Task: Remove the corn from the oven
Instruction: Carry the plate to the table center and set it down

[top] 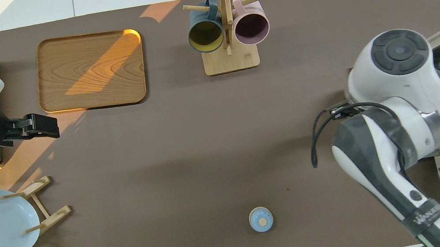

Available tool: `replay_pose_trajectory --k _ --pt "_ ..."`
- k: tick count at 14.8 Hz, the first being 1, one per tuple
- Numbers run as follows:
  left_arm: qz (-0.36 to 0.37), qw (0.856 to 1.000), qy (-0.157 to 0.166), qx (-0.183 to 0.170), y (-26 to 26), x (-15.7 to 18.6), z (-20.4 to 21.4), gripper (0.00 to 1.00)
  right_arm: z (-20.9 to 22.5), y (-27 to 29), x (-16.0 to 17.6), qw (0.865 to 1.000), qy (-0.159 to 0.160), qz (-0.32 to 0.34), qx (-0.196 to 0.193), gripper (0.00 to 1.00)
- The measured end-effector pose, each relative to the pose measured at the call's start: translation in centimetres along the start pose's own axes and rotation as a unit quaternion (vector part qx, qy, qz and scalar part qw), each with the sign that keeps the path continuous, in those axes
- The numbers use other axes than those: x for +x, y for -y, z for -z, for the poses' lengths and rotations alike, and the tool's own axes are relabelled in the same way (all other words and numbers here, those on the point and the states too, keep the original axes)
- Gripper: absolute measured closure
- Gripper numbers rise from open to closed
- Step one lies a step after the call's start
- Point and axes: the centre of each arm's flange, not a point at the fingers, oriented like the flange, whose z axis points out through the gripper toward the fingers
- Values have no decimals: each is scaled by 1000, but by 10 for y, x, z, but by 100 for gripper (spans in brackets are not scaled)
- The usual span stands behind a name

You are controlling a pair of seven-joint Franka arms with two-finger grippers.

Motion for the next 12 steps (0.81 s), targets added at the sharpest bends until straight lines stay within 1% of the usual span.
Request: replay_pose_trajectory --k 4,6,7,8,10,12 --pt "0 1000 0 0 0 0 0 0 26 136 23 999 8 -48 -19 97" --pt "0 1000 0 0 0 0 0 0 15 206 44 997 4 -75 -21 97" --pt "0 1000 0 0 0 0 0 0 3 228 53 997 0 -82 -15 97" --pt "0 1000 0 0 0 0 0 0 -10 241 62 996 -4 -89 -3 97" --pt "0 1000 0 0 0 0 0 0 -32 248 72 993 -3 -115 25 97" --pt "0 1000 0 0 0 0 0 0 -38 251 74 990 -5 -130 45 97"
